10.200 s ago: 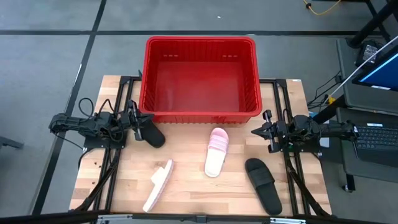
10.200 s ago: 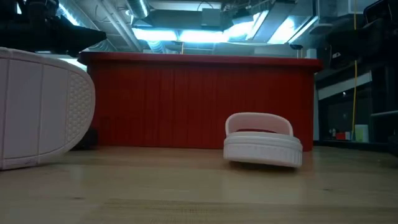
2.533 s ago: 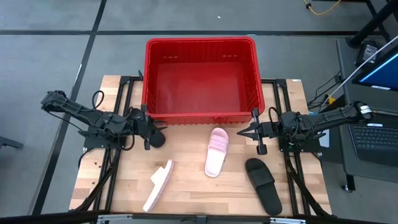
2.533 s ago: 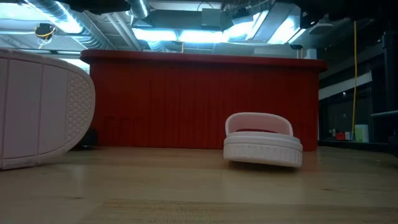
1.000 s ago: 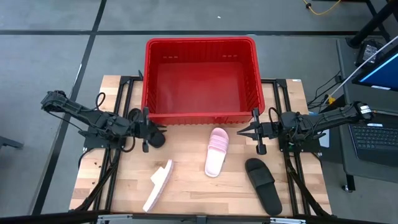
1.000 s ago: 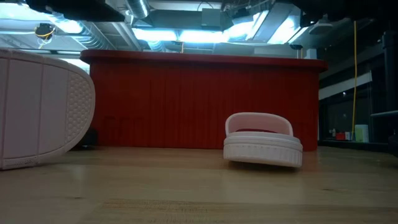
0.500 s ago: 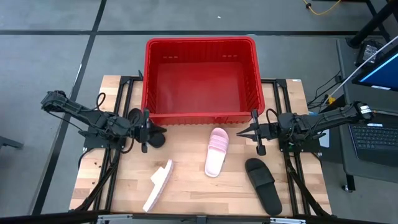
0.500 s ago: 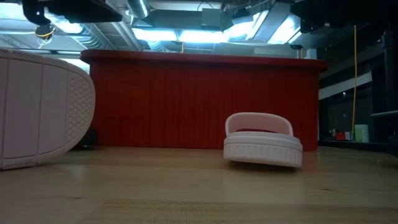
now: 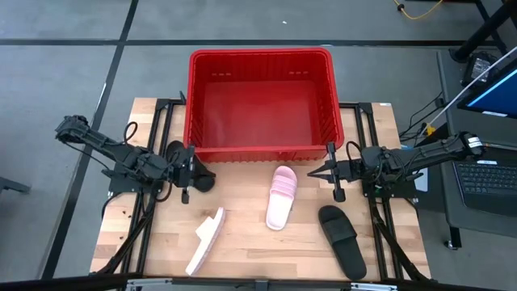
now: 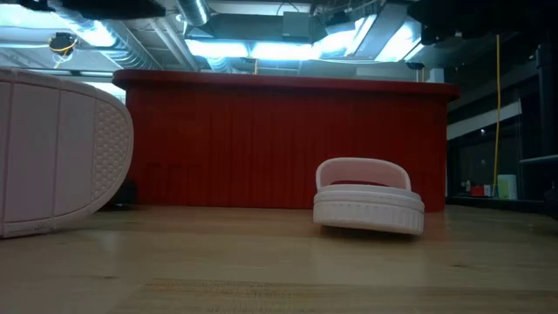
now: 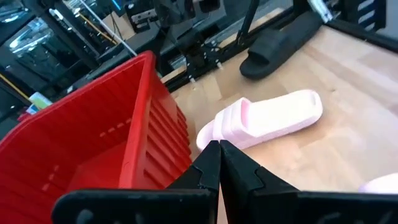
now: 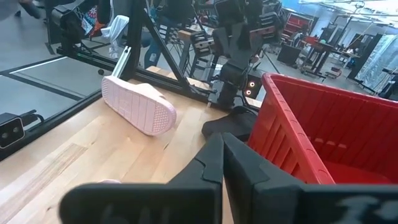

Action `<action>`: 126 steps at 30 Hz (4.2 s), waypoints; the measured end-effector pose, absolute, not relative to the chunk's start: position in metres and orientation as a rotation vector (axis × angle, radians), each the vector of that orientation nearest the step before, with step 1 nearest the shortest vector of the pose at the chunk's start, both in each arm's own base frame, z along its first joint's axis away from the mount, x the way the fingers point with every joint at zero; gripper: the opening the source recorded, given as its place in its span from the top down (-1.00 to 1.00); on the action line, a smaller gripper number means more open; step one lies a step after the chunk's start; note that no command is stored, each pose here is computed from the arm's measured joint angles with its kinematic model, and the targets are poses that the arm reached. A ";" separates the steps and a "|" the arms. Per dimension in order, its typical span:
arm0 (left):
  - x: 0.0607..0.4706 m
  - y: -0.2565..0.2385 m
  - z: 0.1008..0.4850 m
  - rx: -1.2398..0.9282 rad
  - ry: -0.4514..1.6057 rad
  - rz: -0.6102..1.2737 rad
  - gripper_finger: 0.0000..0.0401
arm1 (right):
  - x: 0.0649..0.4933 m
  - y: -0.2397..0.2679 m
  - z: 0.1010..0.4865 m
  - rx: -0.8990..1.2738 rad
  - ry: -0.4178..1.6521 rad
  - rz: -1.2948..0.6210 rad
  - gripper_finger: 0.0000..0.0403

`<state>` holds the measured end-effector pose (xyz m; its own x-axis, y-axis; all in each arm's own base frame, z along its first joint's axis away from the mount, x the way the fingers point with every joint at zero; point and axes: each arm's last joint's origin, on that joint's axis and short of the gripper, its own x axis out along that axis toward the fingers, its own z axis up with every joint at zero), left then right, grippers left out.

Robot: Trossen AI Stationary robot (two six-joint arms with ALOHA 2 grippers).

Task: Pick and place slides into bin
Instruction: Put the top pink slide into the red bin

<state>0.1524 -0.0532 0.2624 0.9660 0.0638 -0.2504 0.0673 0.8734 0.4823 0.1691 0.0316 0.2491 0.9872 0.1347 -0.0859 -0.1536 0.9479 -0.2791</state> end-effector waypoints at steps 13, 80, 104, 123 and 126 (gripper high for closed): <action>0.150 -0.103 0.277 0.520 0.278 0.018 1.00 | 0.168 0.036 0.253 -0.302 0.019 0.167 0.98; 0.151 -0.210 0.244 -0.090 0.899 0.050 0.97 | 0.226 0.112 0.253 -0.304 0.142 0.300 0.97; 0.151 -0.210 0.243 -0.078 0.899 0.044 0.98 | 0.226 0.109 0.253 -0.283 0.152 0.216 0.89; 0.156 -0.201 0.242 0.278 0.596 0.190 0.99 | 0.225 0.103 0.230 -0.148 0.388 0.128 0.97; 0.154 -0.197 0.235 0.297 0.543 0.252 0.99 | 0.229 0.105 0.228 -0.117 0.415 0.124 0.97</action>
